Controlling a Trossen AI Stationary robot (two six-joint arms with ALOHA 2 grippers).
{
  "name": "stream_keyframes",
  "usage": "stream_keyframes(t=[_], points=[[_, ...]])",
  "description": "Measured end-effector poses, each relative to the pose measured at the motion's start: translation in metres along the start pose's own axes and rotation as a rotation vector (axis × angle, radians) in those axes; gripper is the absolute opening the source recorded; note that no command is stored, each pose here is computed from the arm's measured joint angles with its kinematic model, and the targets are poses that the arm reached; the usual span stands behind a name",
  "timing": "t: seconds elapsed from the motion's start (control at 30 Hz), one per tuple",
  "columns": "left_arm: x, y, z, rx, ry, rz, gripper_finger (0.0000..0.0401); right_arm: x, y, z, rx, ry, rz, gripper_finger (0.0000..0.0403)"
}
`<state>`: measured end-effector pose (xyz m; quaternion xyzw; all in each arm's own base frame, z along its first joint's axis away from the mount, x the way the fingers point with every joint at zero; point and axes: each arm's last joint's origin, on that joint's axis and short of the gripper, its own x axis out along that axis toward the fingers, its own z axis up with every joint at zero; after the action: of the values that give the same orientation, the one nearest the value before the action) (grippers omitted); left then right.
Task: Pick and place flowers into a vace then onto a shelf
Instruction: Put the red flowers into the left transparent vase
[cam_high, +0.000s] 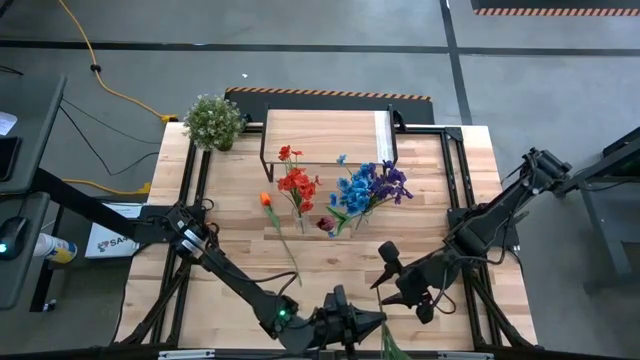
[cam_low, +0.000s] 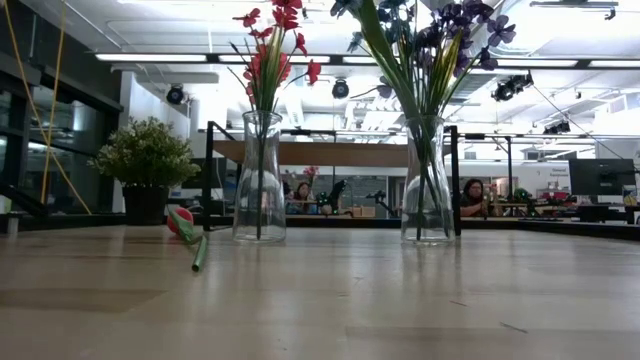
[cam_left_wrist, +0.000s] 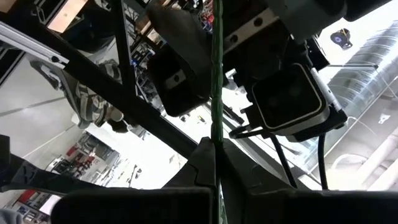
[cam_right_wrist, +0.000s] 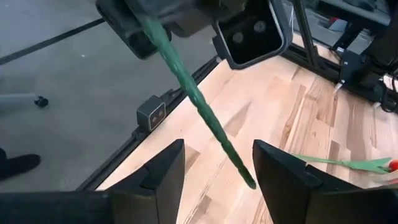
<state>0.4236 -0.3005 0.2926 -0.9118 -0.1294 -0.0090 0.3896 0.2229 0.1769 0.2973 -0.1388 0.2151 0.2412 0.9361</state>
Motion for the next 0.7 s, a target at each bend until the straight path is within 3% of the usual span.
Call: stream_keyframes(t=[0.7], points=[[0.0, 0.0016, 0.0011, 0.014, -0.008, 0.012, 0.0035, 0.0, -0.0011, 0.0027, -0.012, -0.026, -0.035, 0.0101]])
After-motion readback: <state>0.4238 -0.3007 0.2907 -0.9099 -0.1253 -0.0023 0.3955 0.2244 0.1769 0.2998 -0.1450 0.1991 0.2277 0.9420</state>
